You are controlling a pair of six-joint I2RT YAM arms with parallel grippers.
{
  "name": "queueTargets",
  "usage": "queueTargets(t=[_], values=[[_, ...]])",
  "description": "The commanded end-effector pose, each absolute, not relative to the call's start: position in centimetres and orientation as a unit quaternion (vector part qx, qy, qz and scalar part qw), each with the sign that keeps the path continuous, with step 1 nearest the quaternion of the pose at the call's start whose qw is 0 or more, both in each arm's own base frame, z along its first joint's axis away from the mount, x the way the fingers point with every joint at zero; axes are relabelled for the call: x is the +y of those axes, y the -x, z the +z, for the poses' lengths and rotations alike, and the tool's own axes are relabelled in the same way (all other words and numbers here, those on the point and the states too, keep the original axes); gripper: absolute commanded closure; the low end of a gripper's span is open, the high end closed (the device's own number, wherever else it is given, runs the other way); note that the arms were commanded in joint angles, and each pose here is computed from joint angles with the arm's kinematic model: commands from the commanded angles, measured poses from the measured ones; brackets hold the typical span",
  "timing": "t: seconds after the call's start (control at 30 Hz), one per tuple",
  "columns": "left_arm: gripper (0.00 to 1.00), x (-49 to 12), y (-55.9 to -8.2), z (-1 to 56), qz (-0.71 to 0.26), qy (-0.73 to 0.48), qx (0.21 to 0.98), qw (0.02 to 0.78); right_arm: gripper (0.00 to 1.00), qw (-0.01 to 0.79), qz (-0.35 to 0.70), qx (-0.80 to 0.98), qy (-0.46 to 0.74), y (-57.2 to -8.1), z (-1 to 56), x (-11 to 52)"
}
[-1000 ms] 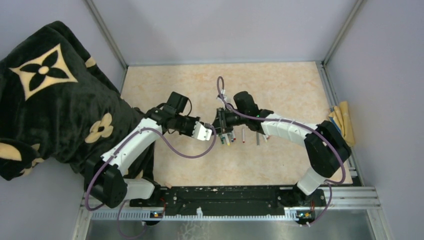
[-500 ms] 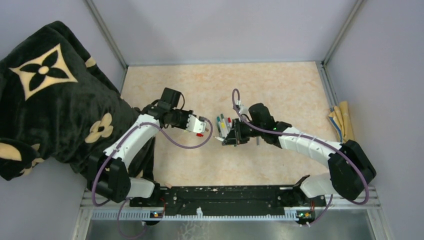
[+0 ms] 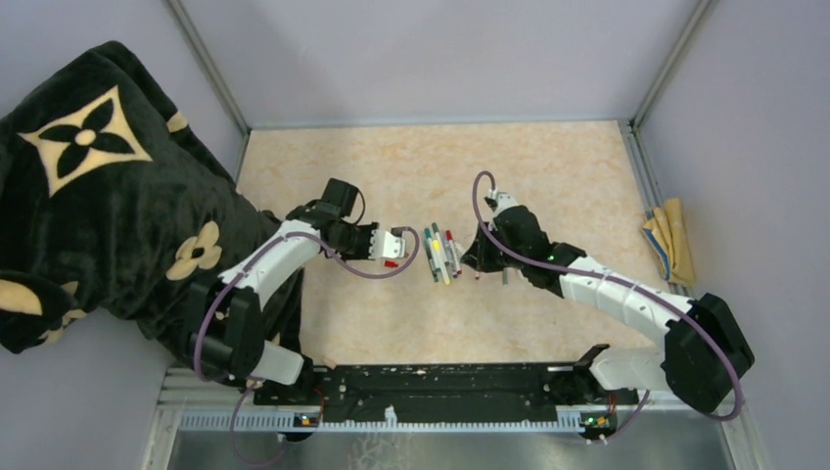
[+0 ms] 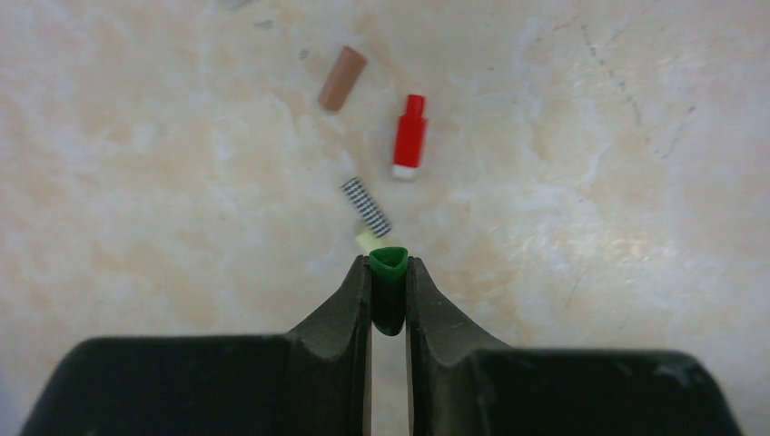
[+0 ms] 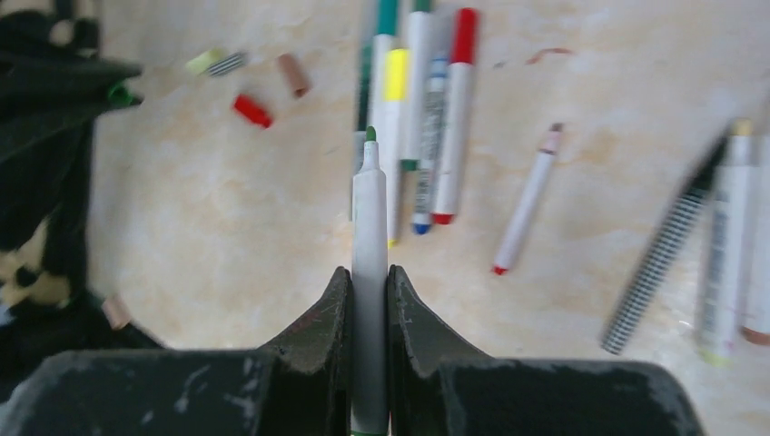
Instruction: Open the pen caps
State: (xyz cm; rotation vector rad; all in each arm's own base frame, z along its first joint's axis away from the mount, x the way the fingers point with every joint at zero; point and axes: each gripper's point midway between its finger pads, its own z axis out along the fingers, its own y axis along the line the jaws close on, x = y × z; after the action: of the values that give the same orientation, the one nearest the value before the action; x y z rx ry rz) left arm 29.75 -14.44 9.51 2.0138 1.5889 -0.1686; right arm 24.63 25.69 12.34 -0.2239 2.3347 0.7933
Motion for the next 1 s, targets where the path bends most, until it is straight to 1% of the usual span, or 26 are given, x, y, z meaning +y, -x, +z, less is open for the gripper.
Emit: queueTargets(t=[0.0,0.27,0.43,0.5,0.57,0.63,0.8,0.87,0.9,0.97], values=[[1.0,-14.9,-27.3,5.5,-0.139,-0.709,0.65,0.237,1.0,0.426,0.164,0.89,-0.011,-29.4,11.3,20.4],[1.0,-13.6,-26.6,2.0,-0.124,-0.7,0.671,0.211,1.0,0.435,0.07,0.897,-0.034,-31.3,7.3,18.1],[0.95,-13.4,-26.7,0.9,-0.122,-0.691,0.683,0.202,1.0,0.423,0.038,0.905,-0.035,-31.6,5.0,17.4],[0.9,-13.4,-26.6,0.7,-0.124,-0.688,0.687,0.198,1.0,0.413,0.026,0.91,-0.033,-31.4,3.9,17.2],[0.8,-13.4,-26.6,0.6,-0.125,-0.686,0.689,0.197,1.0,0.405,0.018,0.914,-0.031,-31.3,3.2,17.1],[0.72,-13.4,-26.7,0.6,-0.123,-0.686,0.689,0.198,0.97,0.398,0.014,0.917,-0.028,-31.1,2.6,17.0],[0.55,-13.6,-26.8,1.6,-0.125,-0.686,0.687,0.204,0.92,0.386,0.006,0.922,-0.024,-30.8,1.9,16.8],[0.5,-13.8,-26.9,2.2,-0.127,-0.686,0.686,0.208,0.86,0.383,0.003,0.924,-0.022,-30.8,1.8,16.8],[0.47,-13.8,-26.9,2.5,-0.129,-0.687,0.685,0.208,0.85,0.381,0.003,0.924,-0.021,-30.8,1.7,16.8],[0.45,-14.0,-27.0,3.2,-0.13,-0.687,0.683,0.212,0.84,0.378,0.001,0.926,-0.019,-30.7,1.6,16.8]])
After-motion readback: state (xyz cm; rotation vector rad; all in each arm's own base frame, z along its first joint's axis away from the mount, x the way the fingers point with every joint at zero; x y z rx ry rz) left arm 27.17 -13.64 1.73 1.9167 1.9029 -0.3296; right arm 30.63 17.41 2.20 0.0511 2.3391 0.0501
